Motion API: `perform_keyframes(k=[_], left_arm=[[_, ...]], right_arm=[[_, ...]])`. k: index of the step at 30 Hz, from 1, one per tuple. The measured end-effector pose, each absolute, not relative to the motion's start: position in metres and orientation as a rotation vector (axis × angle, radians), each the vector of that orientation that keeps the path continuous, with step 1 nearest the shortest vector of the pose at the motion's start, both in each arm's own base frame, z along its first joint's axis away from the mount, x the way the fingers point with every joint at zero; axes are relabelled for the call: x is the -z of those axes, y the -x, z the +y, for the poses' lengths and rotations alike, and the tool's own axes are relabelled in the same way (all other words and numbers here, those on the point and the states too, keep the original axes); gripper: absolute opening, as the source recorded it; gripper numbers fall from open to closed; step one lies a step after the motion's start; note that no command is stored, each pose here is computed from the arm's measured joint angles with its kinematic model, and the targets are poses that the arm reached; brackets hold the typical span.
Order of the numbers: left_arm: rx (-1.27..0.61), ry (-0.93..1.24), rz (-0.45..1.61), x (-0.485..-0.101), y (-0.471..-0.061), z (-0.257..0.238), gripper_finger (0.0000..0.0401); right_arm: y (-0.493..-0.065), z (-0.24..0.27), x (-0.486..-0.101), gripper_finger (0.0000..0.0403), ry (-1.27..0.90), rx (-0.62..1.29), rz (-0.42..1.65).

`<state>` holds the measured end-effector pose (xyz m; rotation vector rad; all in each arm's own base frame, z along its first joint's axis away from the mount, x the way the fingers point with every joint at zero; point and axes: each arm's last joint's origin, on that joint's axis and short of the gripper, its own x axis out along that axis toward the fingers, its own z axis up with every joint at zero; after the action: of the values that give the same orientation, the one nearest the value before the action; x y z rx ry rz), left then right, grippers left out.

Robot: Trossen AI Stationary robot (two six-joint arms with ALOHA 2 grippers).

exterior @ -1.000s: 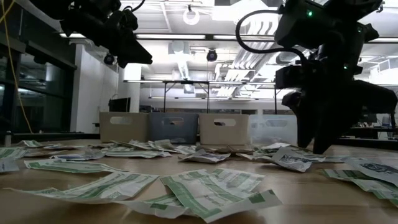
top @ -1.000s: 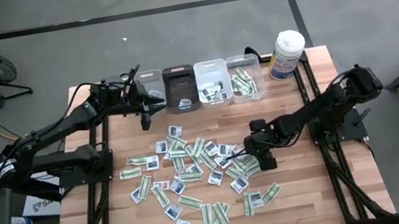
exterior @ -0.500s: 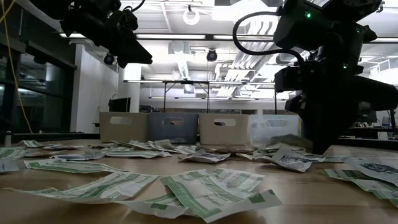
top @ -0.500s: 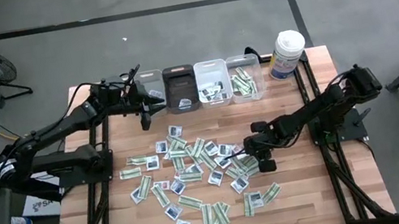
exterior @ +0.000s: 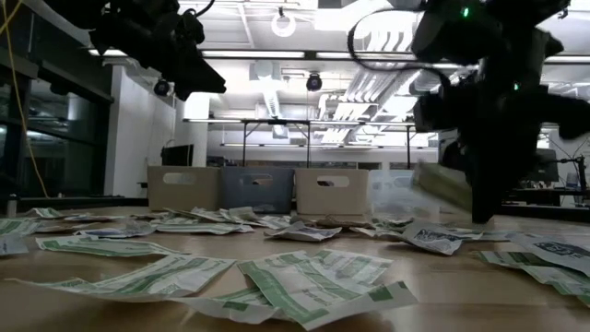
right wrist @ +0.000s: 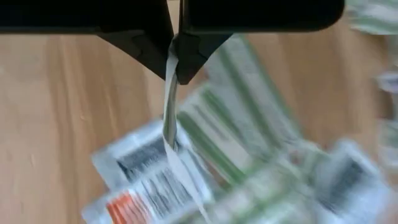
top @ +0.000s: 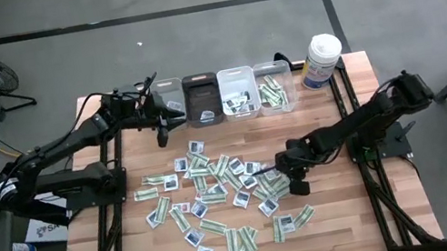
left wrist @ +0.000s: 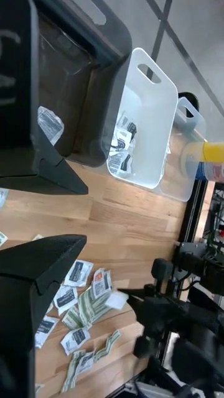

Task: Pick & Place First Aid Supplies
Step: Put the green bandage into the transparent bin

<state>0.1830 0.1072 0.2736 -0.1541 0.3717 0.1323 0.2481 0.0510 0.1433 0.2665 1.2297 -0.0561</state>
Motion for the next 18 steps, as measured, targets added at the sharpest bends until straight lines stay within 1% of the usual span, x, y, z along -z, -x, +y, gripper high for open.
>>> perform_keyframes(k=[9,15,18], left_arm=[[-0.114,0.155,0.364,-0.274,-0.183,0.107,0.0111],[-0.114,0.151,0.358,-0.275,-0.183,0.107,0.0111],[-0.086,0.142,0.329,-0.277,-0.184,0.107,0.0111]], right_arm=[[-0.242,0.05,-0.172,0.0001,-0.485,0.1,1.125],[-0.238,0.047,-0.187,0.0001,-0.597,0.186,1.039],[-0.239,0.043,-0.194,0.0001,-0.627,0.186,0.984]])
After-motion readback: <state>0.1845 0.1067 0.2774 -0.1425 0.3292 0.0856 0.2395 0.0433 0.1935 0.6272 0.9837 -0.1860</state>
